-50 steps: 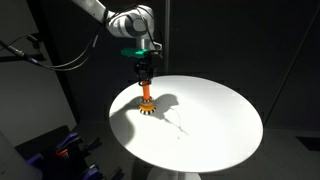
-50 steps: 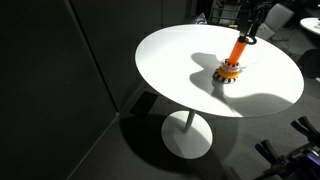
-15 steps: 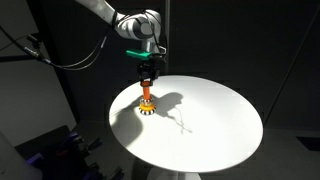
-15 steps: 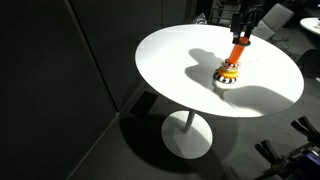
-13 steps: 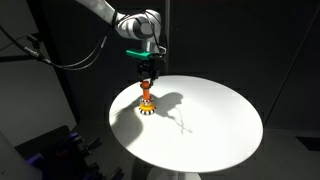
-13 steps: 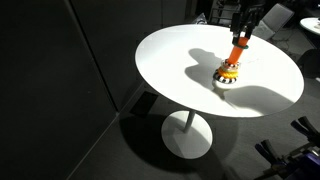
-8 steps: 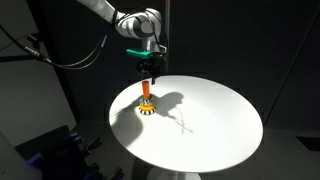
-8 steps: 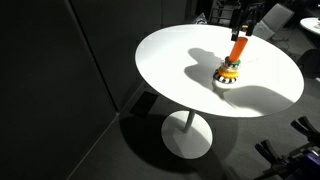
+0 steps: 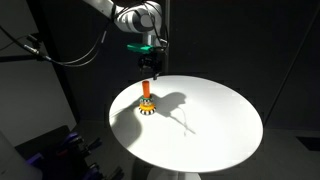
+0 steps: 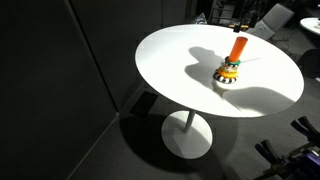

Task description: Place the dark green ring on the stack

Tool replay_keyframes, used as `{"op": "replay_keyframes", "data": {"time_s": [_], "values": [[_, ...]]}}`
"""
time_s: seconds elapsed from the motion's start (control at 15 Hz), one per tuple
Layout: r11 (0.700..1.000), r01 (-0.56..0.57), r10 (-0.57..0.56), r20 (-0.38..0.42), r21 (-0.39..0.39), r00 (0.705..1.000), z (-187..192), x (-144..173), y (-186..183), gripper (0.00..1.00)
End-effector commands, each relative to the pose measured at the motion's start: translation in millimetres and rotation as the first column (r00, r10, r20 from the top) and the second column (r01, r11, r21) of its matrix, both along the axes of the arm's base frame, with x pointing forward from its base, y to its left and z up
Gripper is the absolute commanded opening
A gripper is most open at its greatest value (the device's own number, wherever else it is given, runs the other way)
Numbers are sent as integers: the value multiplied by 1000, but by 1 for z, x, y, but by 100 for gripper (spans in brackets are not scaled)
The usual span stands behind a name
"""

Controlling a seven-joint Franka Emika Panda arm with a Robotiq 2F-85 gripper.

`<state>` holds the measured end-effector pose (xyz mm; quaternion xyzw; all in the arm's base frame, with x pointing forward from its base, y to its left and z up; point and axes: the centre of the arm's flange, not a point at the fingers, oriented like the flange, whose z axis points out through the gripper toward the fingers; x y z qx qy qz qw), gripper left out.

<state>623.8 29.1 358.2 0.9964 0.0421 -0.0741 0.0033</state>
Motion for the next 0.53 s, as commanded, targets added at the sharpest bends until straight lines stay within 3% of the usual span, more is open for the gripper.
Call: {"op": "replay_keyframes", "data": {"time_s": [0.0,0.2,0.27,0.47], "values": [[999,44,-43,69,-11,997,19,-10,-6,100],[998,56,-55,97,-11,994,27,-12,-9,100],[1000,28,-27,70,-1,997,19,1,-5,100],[1000,28,-28,70,-1,997,18,0,-5,100]]}}
